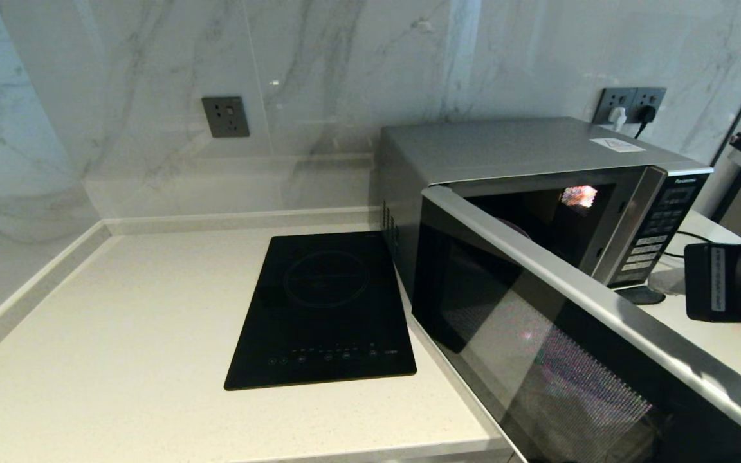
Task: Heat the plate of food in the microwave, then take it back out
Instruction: Open the microwave oven
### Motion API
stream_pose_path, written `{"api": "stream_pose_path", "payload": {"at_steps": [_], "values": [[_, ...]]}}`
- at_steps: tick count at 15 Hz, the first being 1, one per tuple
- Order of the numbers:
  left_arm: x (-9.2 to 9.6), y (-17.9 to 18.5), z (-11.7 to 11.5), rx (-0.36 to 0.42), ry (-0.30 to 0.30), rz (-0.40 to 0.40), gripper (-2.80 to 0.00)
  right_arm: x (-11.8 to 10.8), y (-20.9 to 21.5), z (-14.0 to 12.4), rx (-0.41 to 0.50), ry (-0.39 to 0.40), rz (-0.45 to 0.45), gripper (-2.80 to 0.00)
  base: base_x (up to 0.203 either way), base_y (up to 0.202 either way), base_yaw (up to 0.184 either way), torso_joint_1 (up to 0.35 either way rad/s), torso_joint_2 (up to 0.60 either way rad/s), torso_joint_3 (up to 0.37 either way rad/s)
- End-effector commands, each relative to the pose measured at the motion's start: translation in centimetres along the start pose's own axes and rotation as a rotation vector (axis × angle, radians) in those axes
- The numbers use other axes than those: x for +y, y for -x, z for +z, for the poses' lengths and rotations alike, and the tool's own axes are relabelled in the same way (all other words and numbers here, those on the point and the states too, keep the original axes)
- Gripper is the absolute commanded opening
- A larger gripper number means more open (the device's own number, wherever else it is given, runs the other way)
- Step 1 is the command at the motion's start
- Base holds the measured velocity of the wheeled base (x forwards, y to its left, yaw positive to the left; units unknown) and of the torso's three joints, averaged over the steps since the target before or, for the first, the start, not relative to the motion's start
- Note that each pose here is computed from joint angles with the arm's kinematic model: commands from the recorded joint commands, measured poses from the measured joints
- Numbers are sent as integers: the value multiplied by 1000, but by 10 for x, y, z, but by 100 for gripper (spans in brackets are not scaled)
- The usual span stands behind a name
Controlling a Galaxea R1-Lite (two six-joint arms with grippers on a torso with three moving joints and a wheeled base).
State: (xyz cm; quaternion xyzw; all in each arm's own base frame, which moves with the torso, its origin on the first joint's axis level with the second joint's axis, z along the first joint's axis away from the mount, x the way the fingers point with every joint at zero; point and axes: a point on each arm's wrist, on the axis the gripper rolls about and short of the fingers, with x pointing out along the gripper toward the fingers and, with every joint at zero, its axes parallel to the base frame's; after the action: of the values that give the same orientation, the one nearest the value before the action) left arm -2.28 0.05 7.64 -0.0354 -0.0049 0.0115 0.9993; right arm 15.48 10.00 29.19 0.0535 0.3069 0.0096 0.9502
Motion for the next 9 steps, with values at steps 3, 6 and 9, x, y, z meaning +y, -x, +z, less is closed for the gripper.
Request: {"api": "stream_pose_path", "payload": {"at_steps": [3, 6, 9], "values": [[0, 0, 0, 1, 1, 1, -280, 17, 8, -12, 28, 37, 90, -280, 0, 0, 0, 0, 0, 0], [0, 0, 0, 1, 1, 1, -280, 28, 12, -17, 38, 61, 141, -280, 0, 0, 0, 0, 0, 0], [0, 0, 0, 1, 1, 1, -280, 30, 12, -16, 37, 63, 144, -280, 0, 0, 0, 0, 0, 0]]}}
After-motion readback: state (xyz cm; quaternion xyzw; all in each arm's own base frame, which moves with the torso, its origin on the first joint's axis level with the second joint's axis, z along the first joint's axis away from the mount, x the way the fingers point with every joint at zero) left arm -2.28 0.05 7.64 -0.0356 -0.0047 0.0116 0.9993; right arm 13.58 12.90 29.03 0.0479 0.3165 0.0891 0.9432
